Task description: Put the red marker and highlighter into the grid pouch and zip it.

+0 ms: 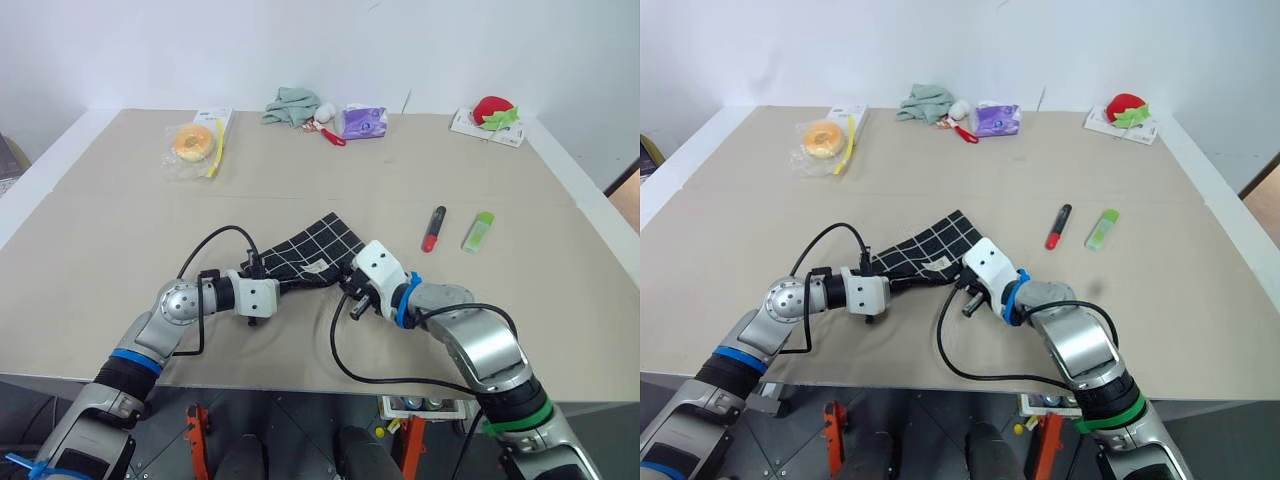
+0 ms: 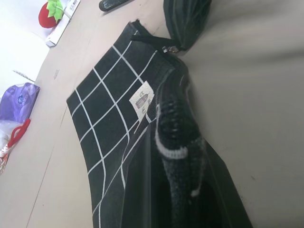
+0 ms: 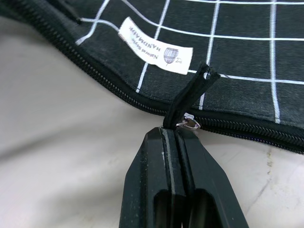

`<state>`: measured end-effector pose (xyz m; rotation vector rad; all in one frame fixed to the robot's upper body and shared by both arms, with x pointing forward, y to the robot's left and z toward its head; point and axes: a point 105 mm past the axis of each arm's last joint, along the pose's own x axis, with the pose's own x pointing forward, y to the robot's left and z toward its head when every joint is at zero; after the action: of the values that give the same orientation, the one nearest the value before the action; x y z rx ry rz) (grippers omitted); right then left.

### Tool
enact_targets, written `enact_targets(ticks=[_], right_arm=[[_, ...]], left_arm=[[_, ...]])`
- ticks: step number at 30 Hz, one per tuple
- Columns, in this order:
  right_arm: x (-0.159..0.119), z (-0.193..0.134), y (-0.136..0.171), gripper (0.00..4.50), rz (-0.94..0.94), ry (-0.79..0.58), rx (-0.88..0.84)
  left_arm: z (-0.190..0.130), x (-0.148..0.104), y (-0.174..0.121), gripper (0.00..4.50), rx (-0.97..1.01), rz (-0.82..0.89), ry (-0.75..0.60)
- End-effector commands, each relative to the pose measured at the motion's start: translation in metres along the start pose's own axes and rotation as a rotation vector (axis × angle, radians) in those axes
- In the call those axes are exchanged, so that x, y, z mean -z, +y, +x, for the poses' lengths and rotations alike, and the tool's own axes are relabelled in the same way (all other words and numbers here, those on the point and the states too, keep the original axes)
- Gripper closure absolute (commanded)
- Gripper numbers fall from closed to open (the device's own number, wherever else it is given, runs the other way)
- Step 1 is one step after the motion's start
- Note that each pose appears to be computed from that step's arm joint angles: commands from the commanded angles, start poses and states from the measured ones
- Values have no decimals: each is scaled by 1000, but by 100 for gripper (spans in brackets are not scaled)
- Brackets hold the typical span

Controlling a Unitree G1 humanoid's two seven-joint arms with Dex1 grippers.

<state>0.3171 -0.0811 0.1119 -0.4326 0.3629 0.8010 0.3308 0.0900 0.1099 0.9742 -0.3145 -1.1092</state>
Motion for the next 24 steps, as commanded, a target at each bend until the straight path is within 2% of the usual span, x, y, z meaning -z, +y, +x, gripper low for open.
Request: enact_targets(ticks=[1,6,13,15,19,20,21,22,24], right_arm=[[-22,-3,31,447,-61,-99,-144],[-34,-6,44,447,-90,-173,-213],[-43,-8,42,447,-60,-241,-210],[-44,-10,38,447,-43,-255,-195],[-51,-29,-1,447,53,-325,-85],[-53,-32,-7,376,70,-337,-71],[-57,-41,-19,348,85,-364,-40],[-59,-47,-26,300,92,-381,-23],[-64,-64,-79,197,138,-418,234]], left_arm=[[4,0,-10,450,27,-18,-5],[5,-1,-10,450,25,-20,-7],[5,-1,-10,450,22,-22,-7],[4,-1,-9,450,19,-22,-8],[2,0,-4,450,-11,-40,-8],[1,0,-3,450,-13,-42,-7],[0,1,-2,450,-15,-44,-6],[0,1,-2,450,-16,-44,-5],[-3,-3,5,450,-36,-55,-29]])
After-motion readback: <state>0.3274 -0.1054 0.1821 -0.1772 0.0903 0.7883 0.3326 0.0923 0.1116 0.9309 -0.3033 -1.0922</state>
